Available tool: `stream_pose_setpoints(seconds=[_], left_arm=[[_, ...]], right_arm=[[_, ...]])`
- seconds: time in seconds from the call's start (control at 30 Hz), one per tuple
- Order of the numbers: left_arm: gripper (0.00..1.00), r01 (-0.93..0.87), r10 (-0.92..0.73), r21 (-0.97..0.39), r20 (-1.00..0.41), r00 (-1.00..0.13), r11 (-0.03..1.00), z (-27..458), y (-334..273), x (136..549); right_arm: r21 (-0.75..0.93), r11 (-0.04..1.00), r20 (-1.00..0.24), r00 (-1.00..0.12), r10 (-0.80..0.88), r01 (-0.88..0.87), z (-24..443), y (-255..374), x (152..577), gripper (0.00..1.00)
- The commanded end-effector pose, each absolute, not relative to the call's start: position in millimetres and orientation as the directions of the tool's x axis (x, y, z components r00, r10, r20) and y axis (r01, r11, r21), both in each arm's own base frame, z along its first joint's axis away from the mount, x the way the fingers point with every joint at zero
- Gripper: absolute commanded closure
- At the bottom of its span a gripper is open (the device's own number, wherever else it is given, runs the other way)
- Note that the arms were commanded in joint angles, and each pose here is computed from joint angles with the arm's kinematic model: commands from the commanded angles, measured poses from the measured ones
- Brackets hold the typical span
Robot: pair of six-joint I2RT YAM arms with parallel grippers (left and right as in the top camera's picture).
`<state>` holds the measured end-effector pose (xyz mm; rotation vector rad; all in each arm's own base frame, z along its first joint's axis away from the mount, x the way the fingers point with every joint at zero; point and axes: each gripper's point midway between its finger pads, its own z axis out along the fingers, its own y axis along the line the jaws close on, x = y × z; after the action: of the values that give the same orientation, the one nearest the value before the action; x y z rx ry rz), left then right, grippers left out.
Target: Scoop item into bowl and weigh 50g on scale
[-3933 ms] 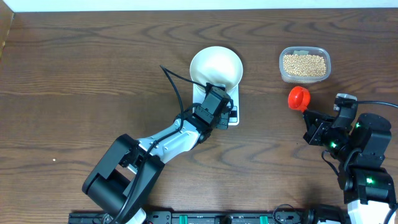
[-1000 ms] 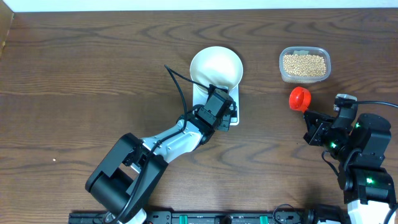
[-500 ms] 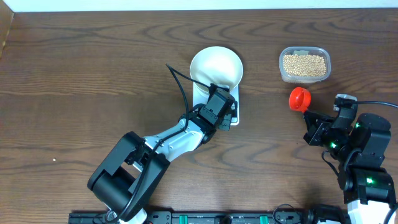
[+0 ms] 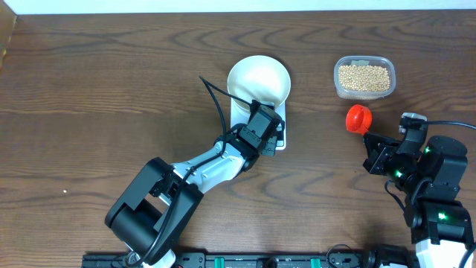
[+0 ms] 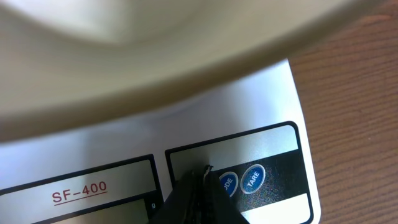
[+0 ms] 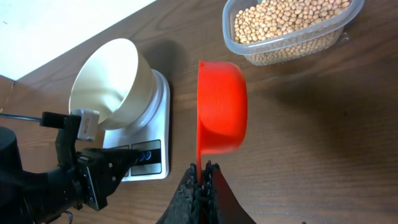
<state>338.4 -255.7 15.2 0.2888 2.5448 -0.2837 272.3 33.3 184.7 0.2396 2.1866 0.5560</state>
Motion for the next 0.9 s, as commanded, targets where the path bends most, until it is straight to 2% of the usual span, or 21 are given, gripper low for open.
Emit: stream_pose_setpoints(seconds=[0.0, 0.5, 0.87], left_arm=[[0.93, 0.225, 0.176, -0.057, -0.451, -0.875, 0.973, -27, -230, 319], [0.93, 0.141, 0.107, -0.042, -0.453, -0.885, 0.989, -28, -220, 321], [0.93, 0.13, 0.115, -0.006, -0.434, -0.893, 0.992, -30, -212, 317]], right_arm=[[0.447, 0.894, -0.719, -0.608, 0.337, -0.034, 192, 31, 274, 0.99], [0.446, 0.895, -0.719, -0.608, 0.337, -0.031, 191, 30, 273, 0.99], [0.446, 0.895, -0.718, -0.609, 0.337, -0.031, 191, 30, 273, 0.99]])
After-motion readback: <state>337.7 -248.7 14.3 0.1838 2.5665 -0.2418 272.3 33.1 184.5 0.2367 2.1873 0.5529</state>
